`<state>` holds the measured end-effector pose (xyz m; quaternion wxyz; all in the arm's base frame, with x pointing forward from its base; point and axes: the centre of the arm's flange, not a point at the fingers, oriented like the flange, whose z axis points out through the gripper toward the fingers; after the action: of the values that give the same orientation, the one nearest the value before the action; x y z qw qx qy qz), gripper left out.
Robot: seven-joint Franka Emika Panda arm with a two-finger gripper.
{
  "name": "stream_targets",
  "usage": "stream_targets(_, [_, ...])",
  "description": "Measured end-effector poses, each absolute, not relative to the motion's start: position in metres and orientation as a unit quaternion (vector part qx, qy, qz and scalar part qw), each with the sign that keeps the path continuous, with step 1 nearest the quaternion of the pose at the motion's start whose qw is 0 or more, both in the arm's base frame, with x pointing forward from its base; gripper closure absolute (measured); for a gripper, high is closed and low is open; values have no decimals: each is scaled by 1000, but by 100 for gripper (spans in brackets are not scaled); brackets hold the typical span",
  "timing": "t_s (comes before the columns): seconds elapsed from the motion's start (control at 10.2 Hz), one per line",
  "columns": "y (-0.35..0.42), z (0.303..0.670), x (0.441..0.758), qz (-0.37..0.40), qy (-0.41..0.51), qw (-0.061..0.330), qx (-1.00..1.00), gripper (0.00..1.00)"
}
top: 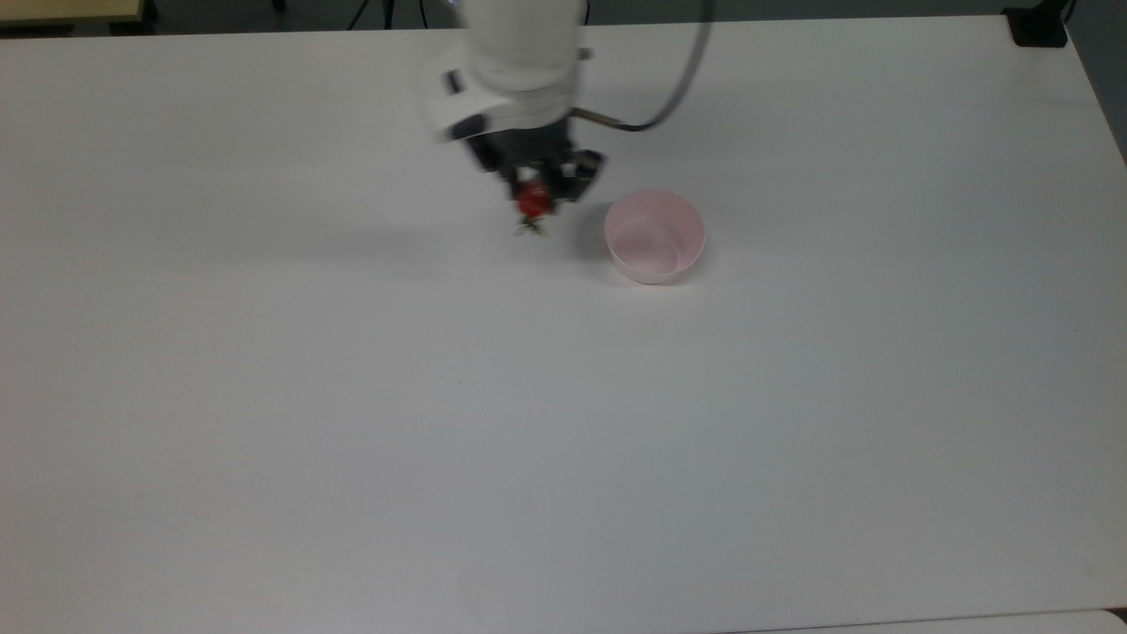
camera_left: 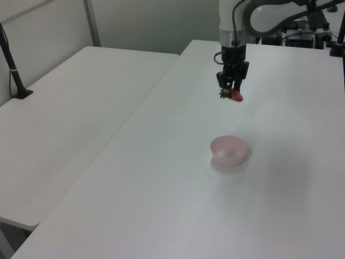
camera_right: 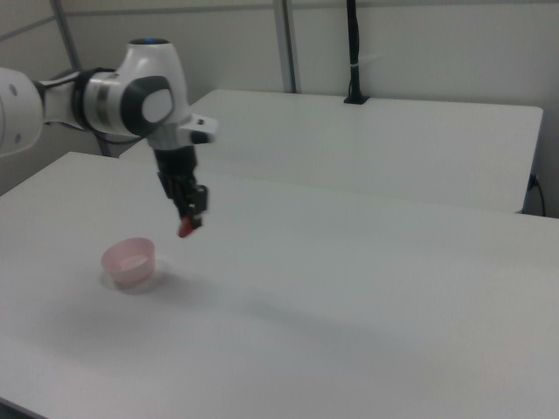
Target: Pick up strawberry from bowl
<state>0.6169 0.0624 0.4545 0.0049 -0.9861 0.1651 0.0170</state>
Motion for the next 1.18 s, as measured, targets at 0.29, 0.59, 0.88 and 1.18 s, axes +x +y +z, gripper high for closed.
stream_targets(0.29, [-30,394,631,47,25,-51,-997,57])
stream_targets(0.59, [-32,318,651,51,-27,-50,-997,50])
stream_targets(0.88, [-35,349,663,26,-22,-53,-998,12])
stream_targets(1.18, [-35,486,637,0,4,-60,-998,0])
